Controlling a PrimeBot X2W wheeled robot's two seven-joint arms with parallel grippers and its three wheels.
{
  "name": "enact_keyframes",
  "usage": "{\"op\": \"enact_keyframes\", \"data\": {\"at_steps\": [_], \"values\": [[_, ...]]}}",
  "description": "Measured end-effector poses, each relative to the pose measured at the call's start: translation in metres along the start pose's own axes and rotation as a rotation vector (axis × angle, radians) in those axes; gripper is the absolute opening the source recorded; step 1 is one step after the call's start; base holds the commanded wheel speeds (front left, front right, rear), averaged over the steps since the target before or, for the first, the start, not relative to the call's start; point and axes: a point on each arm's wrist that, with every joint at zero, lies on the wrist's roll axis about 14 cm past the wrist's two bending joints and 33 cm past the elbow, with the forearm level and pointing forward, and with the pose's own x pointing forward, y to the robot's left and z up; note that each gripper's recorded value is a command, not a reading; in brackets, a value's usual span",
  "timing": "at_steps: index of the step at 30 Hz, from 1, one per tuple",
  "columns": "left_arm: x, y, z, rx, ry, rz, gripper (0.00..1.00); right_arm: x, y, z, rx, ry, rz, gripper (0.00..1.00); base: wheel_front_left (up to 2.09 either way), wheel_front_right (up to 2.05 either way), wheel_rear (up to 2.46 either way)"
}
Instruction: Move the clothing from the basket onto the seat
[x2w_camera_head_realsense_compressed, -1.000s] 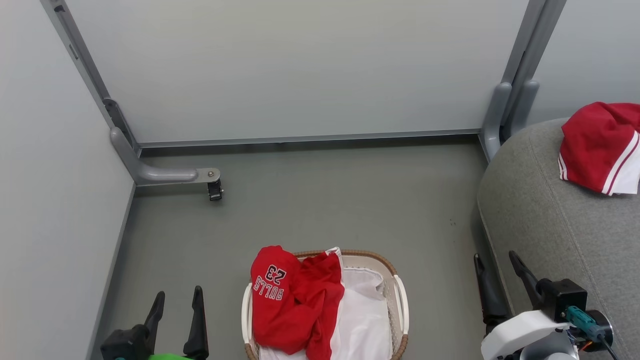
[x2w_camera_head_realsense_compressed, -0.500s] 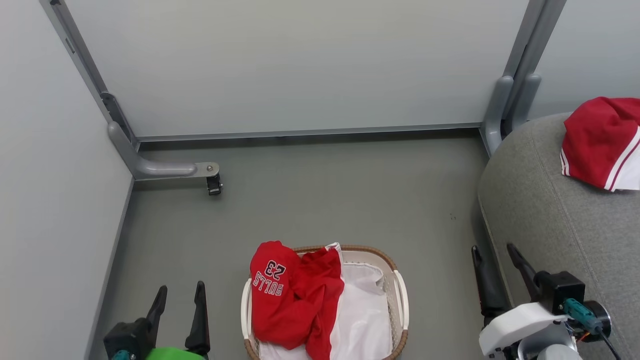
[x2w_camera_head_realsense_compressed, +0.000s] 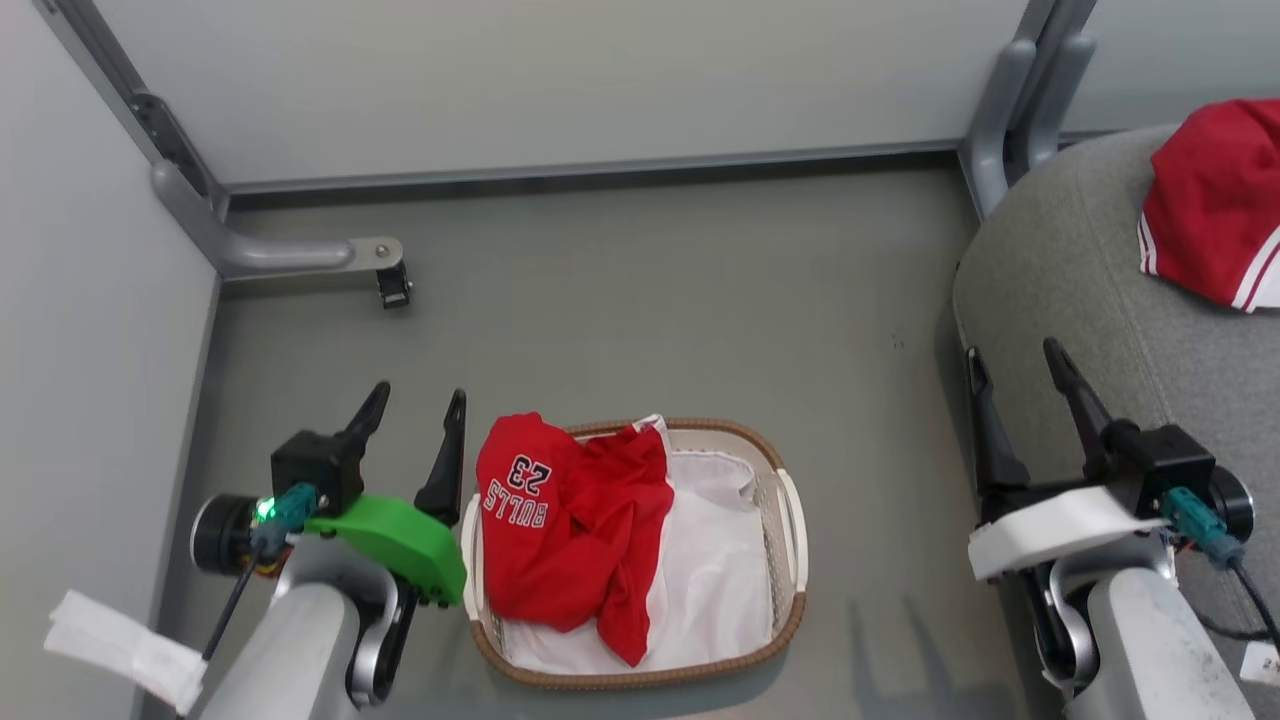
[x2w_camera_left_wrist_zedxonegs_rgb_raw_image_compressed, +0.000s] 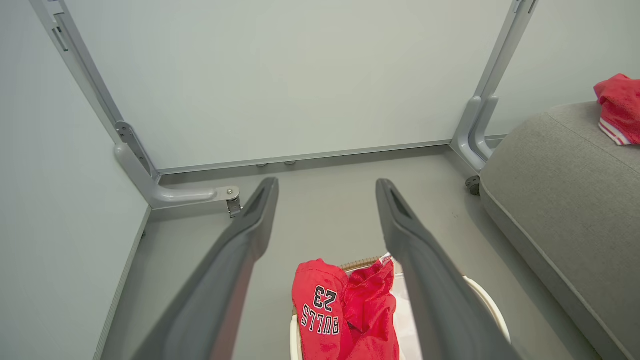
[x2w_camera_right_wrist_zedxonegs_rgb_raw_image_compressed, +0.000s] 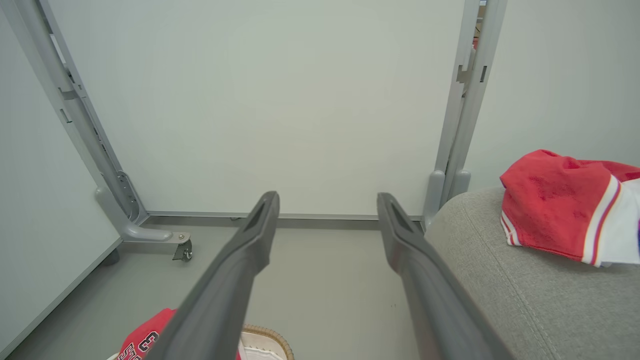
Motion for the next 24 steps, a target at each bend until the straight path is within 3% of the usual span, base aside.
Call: {"op": "enact_keyframes", "data": {"at_steps": [6,13,24], "values": [[0.052,-0.008,-0.022,0.055,0.094,-0.073,1.0,0.033,-0.01,0.007,-0.009,-0.049,-0.011,1.0,0.0,0.0,0.0],[0.088,-0.03,-0.102,0.08,0.325,-0.182,1.0,0.062,-0.031,-0.008,-0.015,-0.049,-0.044,1.0,0.0,0.0,0.0],[0.077,-0.052,-0.253,0.098,0.733,-0.314,1.0,0.086,-0.059,-0.058,-0.01,0.013,-0.081,1.0,0.0,0.0,0.0]]}}
